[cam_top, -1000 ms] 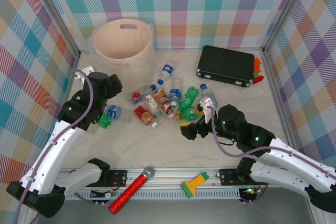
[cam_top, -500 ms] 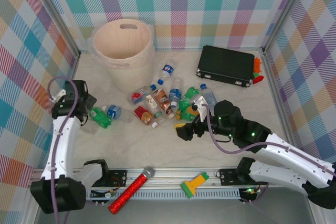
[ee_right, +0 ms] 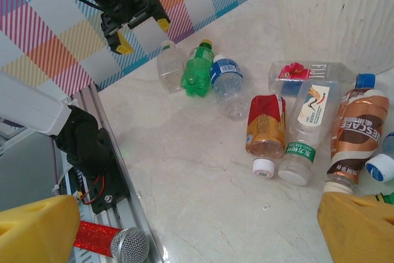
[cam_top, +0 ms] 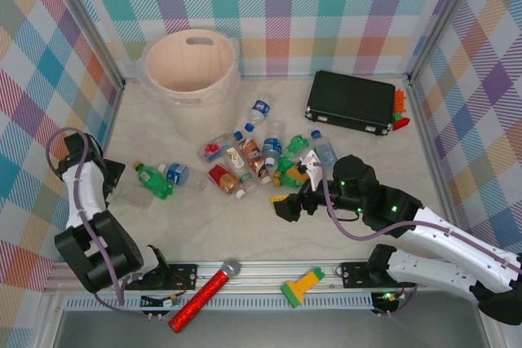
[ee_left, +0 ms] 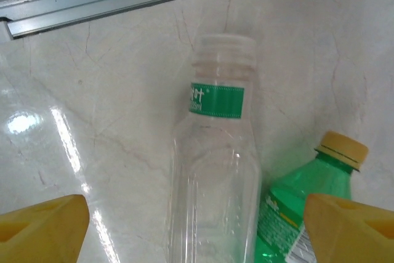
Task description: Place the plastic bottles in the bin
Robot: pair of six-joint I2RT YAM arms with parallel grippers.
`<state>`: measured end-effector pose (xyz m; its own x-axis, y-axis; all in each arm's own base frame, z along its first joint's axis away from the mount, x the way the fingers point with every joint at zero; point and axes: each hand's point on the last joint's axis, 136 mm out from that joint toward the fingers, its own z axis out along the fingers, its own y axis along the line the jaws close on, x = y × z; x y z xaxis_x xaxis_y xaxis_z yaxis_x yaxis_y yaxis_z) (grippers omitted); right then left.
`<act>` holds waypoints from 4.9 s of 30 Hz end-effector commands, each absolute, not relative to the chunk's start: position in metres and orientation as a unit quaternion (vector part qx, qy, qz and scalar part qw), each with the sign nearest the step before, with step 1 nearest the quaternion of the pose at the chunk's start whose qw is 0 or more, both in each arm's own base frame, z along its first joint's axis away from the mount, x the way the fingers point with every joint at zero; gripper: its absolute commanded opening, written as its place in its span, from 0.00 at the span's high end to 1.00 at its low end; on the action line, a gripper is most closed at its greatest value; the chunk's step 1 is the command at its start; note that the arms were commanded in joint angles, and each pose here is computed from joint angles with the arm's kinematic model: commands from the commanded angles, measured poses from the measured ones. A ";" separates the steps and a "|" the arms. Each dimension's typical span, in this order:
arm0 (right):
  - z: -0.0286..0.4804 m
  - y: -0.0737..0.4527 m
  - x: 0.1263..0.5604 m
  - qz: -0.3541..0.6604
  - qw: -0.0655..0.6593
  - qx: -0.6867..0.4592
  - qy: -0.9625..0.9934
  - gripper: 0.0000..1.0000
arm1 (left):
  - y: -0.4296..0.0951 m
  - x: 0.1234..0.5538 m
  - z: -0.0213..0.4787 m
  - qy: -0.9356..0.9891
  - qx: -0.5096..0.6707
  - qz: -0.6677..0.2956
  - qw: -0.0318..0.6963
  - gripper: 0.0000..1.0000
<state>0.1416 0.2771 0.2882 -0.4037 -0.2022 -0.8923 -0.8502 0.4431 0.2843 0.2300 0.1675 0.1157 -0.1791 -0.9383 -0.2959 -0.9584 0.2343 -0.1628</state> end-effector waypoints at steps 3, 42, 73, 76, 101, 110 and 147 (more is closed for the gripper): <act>0.306 0.279 0.137 0.407 0.425 -0.360 0.724 0.01 | 0.190 0.250 0.117 0.758 -0.623 0.027 0.190 0.12; 0.302 0.279 0.143 0.395 0.422 -0.349 0.738 0.01 | 0.222 0.278 0.065 0.749 -0.645 0.037 0.149 0.56; 0.298 0.277 0.141 0.408 0.423 -0.338 0.734 0.01 | 0.068 0.330 0.417 0.727 -0.380 0.059 0.569 0.59; 0.298 0.277 0.141 0.408 0.425 -0.337 0.734 0.01 | 0.028 0.345 0.452 0.724 -0.304 0.066 0.616 0.59; 0.314 0.279 0.142 0.415 0.422 -0.329 0.736 0.01 | -0.092 0.472 0.528 0.637 -0.130 0.101 0.753 0.58; 0.321 0.275 0.141 0.413 0.430 -0.327 0.734 0.01 | -0.075 0.504 0.487 0.669 -0.143 0.110 0.721 0.58; 0.328 0.255 0.170 0.359 0.514 -0.276 0.729 0.01 | -0.015 0.342 0.328 0.816 -0.253 0.027 0.518 0.00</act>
